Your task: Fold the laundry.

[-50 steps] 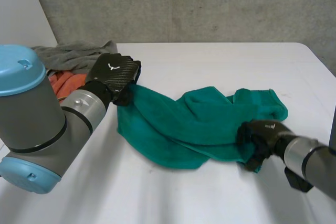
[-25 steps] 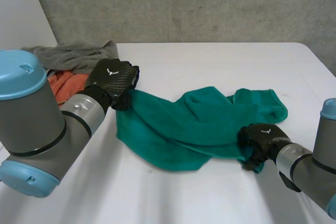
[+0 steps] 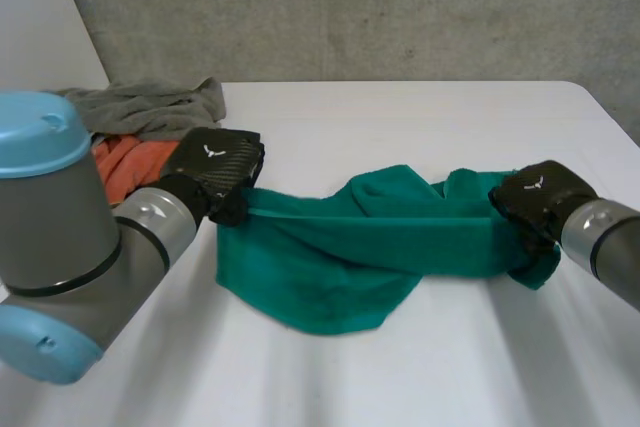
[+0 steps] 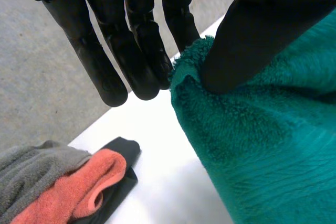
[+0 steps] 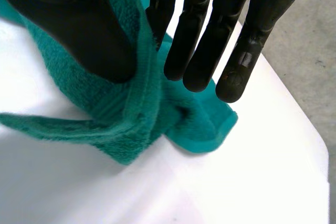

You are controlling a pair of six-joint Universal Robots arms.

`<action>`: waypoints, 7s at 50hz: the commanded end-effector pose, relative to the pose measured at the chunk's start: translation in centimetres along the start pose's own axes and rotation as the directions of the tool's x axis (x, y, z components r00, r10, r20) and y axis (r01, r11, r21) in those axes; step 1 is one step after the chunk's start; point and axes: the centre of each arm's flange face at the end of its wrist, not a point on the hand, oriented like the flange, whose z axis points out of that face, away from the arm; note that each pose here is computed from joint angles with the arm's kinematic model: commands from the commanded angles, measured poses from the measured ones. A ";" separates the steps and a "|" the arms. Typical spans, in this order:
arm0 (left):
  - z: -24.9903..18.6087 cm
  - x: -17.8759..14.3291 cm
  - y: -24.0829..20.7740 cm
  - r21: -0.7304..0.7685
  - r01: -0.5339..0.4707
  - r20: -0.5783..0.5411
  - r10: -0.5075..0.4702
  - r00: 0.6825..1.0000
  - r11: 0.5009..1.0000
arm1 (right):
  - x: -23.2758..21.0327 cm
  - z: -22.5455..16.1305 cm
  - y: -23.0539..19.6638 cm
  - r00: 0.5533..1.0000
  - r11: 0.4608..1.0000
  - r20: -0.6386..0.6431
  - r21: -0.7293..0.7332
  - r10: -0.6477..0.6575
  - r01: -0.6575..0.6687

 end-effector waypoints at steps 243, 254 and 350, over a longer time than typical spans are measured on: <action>12.0 -7.6 7.6 -0.082 -0.030 0.395 0.060 0.917 0.996 | 6.6 15.2 3.3 0.863 0.905 -0.343 0.076 -0.371 0.419; 13.5 -5.7 7.5 -0.028 -0.080 0.372 0.085 0.924 0.996 | 4.8 18.0 4.0 0.852 0.899 -0.367 0.085 -0.373 0.431; 13.8 -5.3 7.8 -0.108 -0.210 0.359 0.235 0.903 0.972 | 5.2 18.0 3.0 0.872 0.921 -0.421 0.177 -0.247 0.347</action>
